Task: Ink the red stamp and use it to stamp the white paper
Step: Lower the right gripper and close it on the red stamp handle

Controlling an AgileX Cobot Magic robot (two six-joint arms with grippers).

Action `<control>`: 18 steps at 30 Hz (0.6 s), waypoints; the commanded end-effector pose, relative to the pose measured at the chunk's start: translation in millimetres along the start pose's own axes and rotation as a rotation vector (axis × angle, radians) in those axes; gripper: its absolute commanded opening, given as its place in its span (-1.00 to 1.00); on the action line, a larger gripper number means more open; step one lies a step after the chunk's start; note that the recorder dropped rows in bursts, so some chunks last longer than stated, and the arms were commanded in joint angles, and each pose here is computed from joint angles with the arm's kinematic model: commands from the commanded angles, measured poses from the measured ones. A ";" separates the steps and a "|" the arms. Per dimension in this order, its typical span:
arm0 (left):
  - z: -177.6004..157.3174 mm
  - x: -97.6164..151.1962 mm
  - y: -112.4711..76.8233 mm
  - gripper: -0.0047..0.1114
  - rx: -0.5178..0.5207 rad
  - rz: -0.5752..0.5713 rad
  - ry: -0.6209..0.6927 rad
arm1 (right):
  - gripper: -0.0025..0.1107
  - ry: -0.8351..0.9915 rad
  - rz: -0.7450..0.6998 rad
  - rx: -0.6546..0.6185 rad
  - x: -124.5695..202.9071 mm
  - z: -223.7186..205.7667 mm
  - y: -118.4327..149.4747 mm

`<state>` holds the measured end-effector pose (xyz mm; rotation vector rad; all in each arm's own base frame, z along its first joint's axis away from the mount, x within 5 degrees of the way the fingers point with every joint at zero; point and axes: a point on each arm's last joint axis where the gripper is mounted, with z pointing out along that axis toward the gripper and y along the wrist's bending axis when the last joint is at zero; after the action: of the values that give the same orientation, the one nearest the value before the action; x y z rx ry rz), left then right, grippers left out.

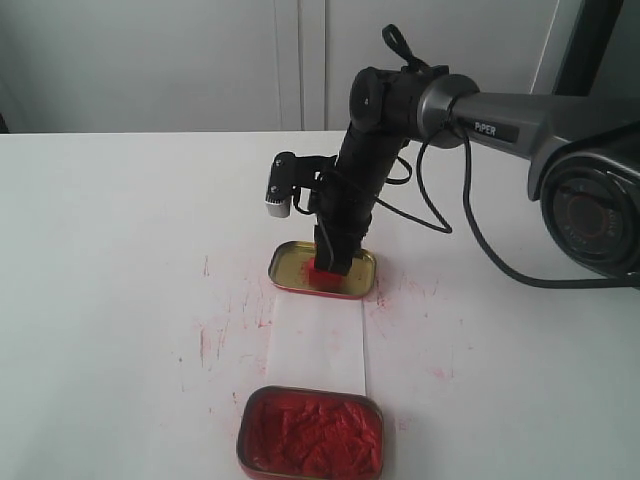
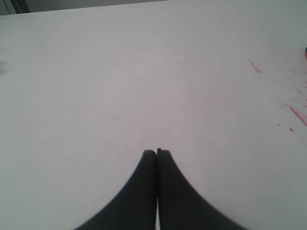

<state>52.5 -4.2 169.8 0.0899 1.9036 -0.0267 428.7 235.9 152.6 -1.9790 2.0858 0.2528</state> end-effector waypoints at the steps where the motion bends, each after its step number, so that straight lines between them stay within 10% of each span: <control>1: 0.3 0.8 0.2 -0.92 -0.004 -0.006 -0.004 | -0.83 -0.001 0.023 -0.011 -1.4 0.1 1.6; 18: 0.3 0.8 0.2 -0.92 -0.004 -0.006 -0.004 | -0.96 -0.038 0.119 0.049 -8.9 -25.5 0.8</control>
<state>52.5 -4.2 169.8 0.0899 1.9036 -0.0267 428.7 235.8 159.3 -1.8781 2.1639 0.2612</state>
